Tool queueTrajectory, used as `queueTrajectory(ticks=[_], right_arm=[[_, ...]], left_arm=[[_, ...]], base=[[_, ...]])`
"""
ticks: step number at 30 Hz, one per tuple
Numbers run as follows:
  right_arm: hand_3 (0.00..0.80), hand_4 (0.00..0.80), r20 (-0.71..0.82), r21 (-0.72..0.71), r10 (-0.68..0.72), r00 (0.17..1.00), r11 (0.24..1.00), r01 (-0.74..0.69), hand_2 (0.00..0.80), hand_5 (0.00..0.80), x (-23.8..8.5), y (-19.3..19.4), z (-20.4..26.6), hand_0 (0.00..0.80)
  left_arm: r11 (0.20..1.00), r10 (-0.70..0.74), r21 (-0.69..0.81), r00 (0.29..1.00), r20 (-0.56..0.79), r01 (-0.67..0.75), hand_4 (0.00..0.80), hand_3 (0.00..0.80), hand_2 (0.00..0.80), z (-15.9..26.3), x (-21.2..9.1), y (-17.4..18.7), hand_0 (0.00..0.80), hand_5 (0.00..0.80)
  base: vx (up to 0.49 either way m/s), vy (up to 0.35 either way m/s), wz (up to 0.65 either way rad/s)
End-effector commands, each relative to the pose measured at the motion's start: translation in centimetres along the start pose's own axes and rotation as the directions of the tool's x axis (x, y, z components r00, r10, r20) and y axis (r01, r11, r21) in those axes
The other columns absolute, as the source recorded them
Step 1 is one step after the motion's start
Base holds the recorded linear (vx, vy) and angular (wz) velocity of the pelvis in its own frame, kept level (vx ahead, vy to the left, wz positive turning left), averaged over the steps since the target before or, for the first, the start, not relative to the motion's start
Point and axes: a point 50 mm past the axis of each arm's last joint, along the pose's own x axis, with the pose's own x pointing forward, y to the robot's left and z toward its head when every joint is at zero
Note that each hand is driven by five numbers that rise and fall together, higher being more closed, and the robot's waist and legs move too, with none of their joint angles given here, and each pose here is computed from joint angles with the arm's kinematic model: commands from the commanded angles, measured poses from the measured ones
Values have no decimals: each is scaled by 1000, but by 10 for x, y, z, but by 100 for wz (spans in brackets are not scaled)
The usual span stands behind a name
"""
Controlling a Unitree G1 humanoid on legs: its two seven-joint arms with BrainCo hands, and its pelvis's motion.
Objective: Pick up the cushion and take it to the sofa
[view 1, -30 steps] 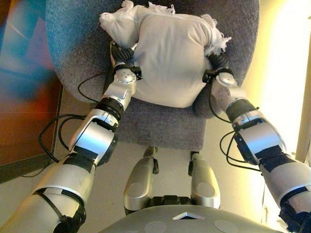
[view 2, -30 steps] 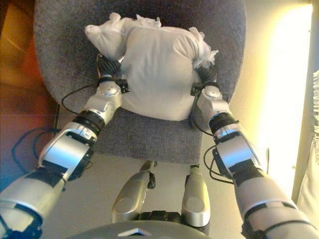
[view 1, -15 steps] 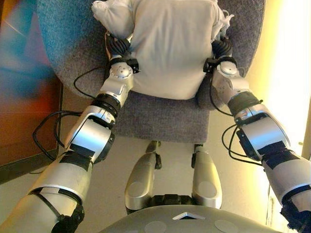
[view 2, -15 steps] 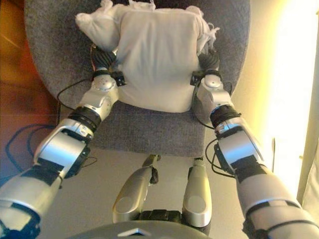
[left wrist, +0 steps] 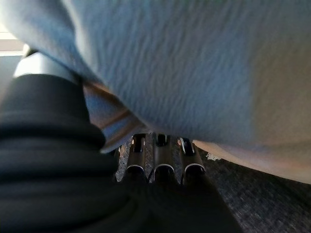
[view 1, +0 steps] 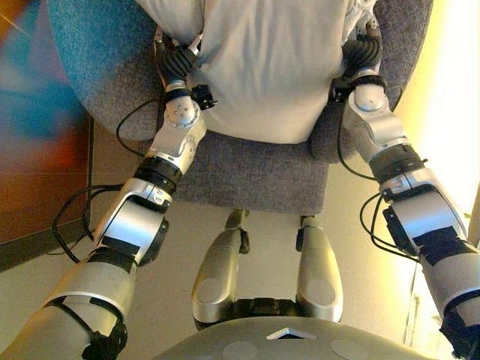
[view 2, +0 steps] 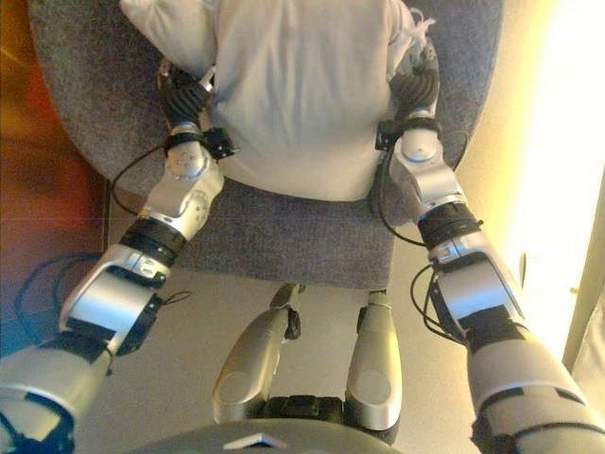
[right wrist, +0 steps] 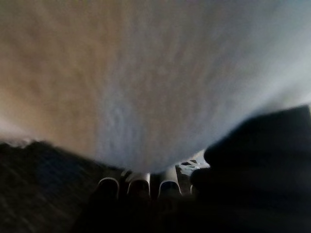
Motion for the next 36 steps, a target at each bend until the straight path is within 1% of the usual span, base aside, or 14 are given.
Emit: queueTrajectory(ticks=[1,5,8,10,14,20,26,32,36], right_arm=[[0,0,389,15,-71,919,997,71,0,0,3,-29,84,0],[0,0,452,10,-124,883,991,134,0,0,-15,-48,79,0],[0,0,491,-9,-145,859,985,171,0,0,-27,-59,78,0],[0,0,513,-4,-167,842,980,198,0,0,-36,-66,79,0],[0,0,522,-4,-205,828,970,242,0,0,-51,-78,70,0],[0,0,493,-28,-240,837,956,291,0,0,-69,-92,50,0],[0,0,463,-83,-269,845,936,343,0,0,-88,-106,26,0],[0,0,432,-134,-269,861,925,356,0,0,-104,-120,14,0],[0,0,388,-206,-253,886,913,351,0,0,-119,-129,1,0]], left_arm=[[960,-224,-98,927,300,264,0,0,0,61,-14,-39,0,0],[947,-190,-169,902,387,272,0,0,0,69,-29,-10,0,0],[945,-158,-194,886,436,264,0,0,0,72,-40,6,0,0],[950,-148,-179,875,461,255,0,0,0,72,-48,15,0,0],[955,-157,-156,876,456,252,0,0,0,63,-59,27,0,0],[958,-142,-175,908,393,225,0,0,0,45,-73,45,0,0],[972,-129,-143,930,344,188,0,0,0,30,-84,61,0,0],[979,-102,-142,952,288,148,0,0,0,19,-93,77,0,0],[989,-59,-116,972,228,87,0,0,0,4,-103,92,0,0]], base=[[47,-66,6],[42,-82,11],[33,-68,6],[50,-51,3],[63,-43,6],[91,-43,3],[95,-32,5],[120,-19,1],[75,-6,-9]])
